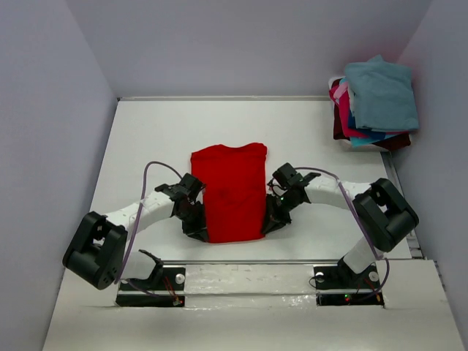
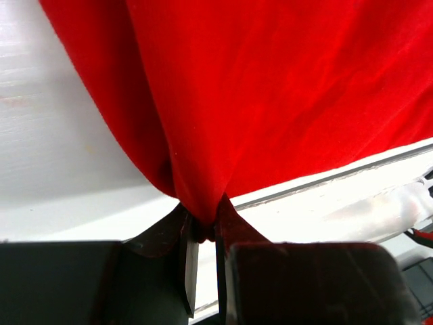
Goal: Fold and stack the t-shirts
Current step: Fold the tshirt
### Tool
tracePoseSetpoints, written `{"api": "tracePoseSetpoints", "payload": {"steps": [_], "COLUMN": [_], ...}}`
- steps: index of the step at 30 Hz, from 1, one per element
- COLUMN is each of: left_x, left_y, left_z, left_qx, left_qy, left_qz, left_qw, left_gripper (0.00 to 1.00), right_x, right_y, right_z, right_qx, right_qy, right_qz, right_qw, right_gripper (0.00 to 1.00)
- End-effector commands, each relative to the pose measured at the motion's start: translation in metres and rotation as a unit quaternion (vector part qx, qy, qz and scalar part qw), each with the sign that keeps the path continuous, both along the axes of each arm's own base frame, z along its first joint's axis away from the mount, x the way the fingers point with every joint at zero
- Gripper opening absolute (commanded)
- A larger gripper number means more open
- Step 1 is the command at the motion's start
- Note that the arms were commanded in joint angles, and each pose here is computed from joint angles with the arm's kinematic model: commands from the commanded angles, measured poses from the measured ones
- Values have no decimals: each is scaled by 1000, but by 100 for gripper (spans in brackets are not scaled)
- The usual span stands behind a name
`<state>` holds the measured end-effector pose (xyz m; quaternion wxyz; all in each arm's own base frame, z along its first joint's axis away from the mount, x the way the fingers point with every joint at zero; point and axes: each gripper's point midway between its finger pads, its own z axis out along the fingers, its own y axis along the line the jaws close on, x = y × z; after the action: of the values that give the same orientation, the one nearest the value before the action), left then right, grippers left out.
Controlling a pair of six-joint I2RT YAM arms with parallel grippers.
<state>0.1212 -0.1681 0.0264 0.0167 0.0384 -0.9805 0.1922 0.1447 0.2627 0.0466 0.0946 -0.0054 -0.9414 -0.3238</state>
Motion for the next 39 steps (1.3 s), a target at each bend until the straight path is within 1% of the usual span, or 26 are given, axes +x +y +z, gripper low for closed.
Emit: {"api": "tracePoseSetpoints", "payload": {"steps": [1,3,4,6,7,8,17,19,24,28,34,39], "left_x": [4,4,4,6,6,6,4,3,3,2,3,3], "left_y": [1,1,1,0,0,-1,-2,-2,-2,0,-1,-3], "left_z": [10,10,10,11,11,11,11,11,12,12,12,12], "left_qx": [3,3,3,2,2,2,0,1,2,5,4,2], "left_qy": [-19,-18,-18,-20,-21,-21,-20,-17,-16,-15,-14,-13], "left_qz": [-15,-16,-16,-17,-18,-19,-25,-25,-26,-28,-27,-25], "left_qw": [1000,1000,1000,1000,1000,1000,999,1000,1000,1000,1000,1000], "left_gripper": [6,6,6,6,6,6,6,6,6,6,6,6], "right_x": [-2,-2,-3,-7,-7,-8,-11,-9,-6,2,13,24], "right_y": [3,1,0,-3,-5,-7,-10,-7,-2,7,3,-4], "right_z": [11,10,9,5,3,-1,-23,-27,-40,-37,-32,-22], "right_qx": [0,-4,-9,-21,-24,-31,-42,-39,-37,-32,-59,-83], "right_qy": [-17,-15,-14,-15,-16,-13,1,1,11,1,-22,-56], "right_qz": [21,21,22,26,26,22,7,3,-8,-9,-15,-26], "right_qw": [1000,1000,1000,999,999,999,999,999,999,999,998,995], "right_gripper": [22,27,37,44,49,50,58,60,62,62,62,62]}}
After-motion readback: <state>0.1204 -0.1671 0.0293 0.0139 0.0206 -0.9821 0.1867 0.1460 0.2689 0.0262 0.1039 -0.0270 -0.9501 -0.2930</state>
